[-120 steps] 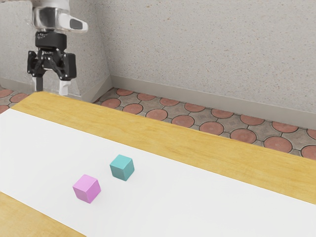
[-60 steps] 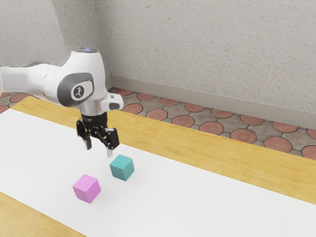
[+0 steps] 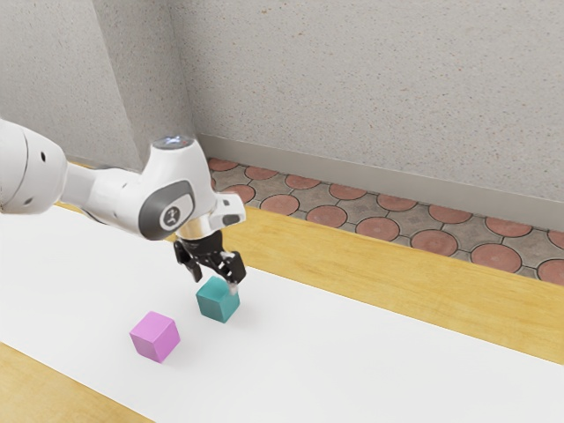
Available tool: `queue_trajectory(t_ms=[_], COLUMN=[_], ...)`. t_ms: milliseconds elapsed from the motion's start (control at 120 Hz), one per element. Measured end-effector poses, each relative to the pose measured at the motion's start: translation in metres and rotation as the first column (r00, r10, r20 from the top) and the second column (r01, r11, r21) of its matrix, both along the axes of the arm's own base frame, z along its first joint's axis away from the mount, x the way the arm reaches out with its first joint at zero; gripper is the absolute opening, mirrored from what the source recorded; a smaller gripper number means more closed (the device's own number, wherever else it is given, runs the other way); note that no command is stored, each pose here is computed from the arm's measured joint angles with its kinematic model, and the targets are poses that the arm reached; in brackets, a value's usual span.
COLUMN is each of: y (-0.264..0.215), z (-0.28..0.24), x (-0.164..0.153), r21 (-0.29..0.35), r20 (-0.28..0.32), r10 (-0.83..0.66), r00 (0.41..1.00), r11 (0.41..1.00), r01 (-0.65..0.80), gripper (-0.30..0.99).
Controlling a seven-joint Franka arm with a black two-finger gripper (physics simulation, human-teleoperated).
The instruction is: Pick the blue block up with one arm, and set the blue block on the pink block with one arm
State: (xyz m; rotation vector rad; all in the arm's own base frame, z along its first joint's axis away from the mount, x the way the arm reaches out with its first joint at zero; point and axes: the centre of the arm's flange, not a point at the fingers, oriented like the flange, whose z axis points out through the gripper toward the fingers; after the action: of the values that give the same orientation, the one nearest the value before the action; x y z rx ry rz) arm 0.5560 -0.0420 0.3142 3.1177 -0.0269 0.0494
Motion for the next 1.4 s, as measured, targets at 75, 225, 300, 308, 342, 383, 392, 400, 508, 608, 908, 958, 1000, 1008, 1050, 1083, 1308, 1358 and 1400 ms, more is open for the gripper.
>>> queue_trajectory(t_ms=[75,225,300,308,342,383,392,400,508,608,908,958,1000,1008,1050,1083,1308,1358,1400], y=[0.005,0.009,0.009,0.009,0.01,0.01,0.01,0.01,0.016,0.02,0.021,0.021,0.021,0.021,0.021,0.021,0.033,0.035,0.036], z=[-0.01,-0.016,-0.017,-0.017,-0.017,-0.018,-0.019,-0.019,-0.03,-0.038,-0.049,-0.05,-0.051,-0.051,-0.051,-0.051,-0.002,0.02,0.034], x=[0.004,0.009,0.009,0.009,0.009,0.009,0.009,0.009,0.009,0.014,0.026,0.025,0.024,0.024,0.024,0.024,0.038,0.032,0.021], r21=[-0.002,-0.004,-0.005,-0.005,-0.005,-0.004,-0.004,-0.004,-0.004,-0.006,-0.011,-0.011,-0.011,-0.011,-0.011,-0.011,0.007,0.014,0.02], r20=[0.001,0.011,0.015,0.016,0.017,0.015,0.014,0.014,-0.002,-0.008,-0.013,-0.016,-0.019,-0.02,-0.021,-0.022,0.007,0.016,0.017], r10=[0.009,0.01,0.006,0.006,0.003,-0.001,-0.002,-0.002,-0.003,-0.005,-0.019,-0.021,-0.023,-0.023,-0.025,-0.026,-0.014,-0.013,-0.011], r00=[1.0,1.0,1.0,1.0,1.0,1.0,1.0,1.0,1.0,1.0,1.0,1.0,1.0,1.0,0.999,0.999,1.0,1.0,1.0], r11=[1.0,1.0,1.0,1.0,1.0,1.0,1.0,1.0,1.0,1.0,1.0,1.0,1.0,1.0,1.0,1.0,1.0,1.0,1.0], r01=[-0.009,-0.01,-0.006,-0.006,-0.003,0.001,0.002,0.003,0.003,0.005,0.019,0.021,0.023,0.023,0.025,0.026,0.014,0.012,0.011], gripper=[0.69,0.68,0.68,0.68,0.68,0.68,0.68,0.68,0.67,0.67,0.52,0.49,0.47,0.46,0.44,0.43,0.36,0.36,0.36])
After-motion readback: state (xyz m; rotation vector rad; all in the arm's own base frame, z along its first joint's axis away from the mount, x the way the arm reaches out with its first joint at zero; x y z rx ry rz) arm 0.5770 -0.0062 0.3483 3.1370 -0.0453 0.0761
